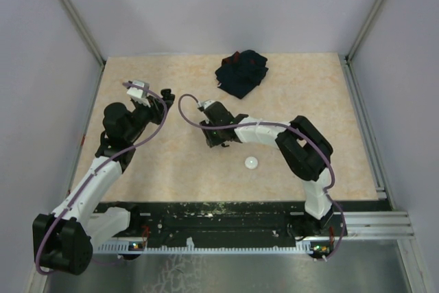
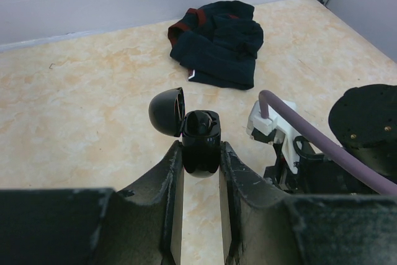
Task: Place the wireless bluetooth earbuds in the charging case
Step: Adjust the earbud at the center of the board, then pick up the earbud from the center of the board.
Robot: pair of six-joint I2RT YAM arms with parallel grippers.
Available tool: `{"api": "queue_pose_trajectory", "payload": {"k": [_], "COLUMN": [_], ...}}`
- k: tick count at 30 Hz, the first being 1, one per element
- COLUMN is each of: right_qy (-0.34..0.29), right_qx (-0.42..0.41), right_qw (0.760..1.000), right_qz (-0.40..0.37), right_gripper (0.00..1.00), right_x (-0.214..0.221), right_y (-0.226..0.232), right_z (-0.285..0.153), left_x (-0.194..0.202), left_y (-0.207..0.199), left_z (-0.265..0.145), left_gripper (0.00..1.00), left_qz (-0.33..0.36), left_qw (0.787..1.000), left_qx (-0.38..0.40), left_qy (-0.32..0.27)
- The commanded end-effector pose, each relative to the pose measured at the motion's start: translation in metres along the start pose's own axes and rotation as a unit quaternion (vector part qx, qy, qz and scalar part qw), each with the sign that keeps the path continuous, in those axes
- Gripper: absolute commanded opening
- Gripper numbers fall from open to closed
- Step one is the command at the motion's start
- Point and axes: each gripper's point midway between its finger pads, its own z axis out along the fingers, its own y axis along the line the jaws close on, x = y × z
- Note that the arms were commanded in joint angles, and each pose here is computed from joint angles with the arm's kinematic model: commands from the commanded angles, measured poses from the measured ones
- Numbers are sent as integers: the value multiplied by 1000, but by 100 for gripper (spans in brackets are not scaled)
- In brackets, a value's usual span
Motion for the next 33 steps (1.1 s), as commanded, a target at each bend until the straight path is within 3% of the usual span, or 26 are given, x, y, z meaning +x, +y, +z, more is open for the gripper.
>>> {"api": "queue_pose_trajectory", "payload": {"k": [1, 7, 15, 21, 33], "right_qy": [-53, -76, -48, -52, -42], "right_qx": [-5, -27, 79, 120, 99], "right_qw": [999, 996, 995, 991, 994], "right_qz": [-7, -45, -28, -3, 9], "right_gripper": [37, 37, 37, 37, 32], "right_x": [-49, -68, -39, -26, -13], "right_y": [2, 10, -28, -38, -16], "right_z": [0, -32, -52, -51, -34], "left_x": [-22, -22, -20, -20, -21], "left_y": [-3, -3, -3, -4, -3], "left_z": [-2, -1, 0, 0, -1], "left_gripper": [0, 0, 0, 0, 0], "left_qz": [7, 6, 3, 2, 3], "left_qw": [999, 999, 999, 999, 999], "left_qx": [7, 9, 11, 12, 11], "left_qy": [-32, -32, -30, -30, -32]}}
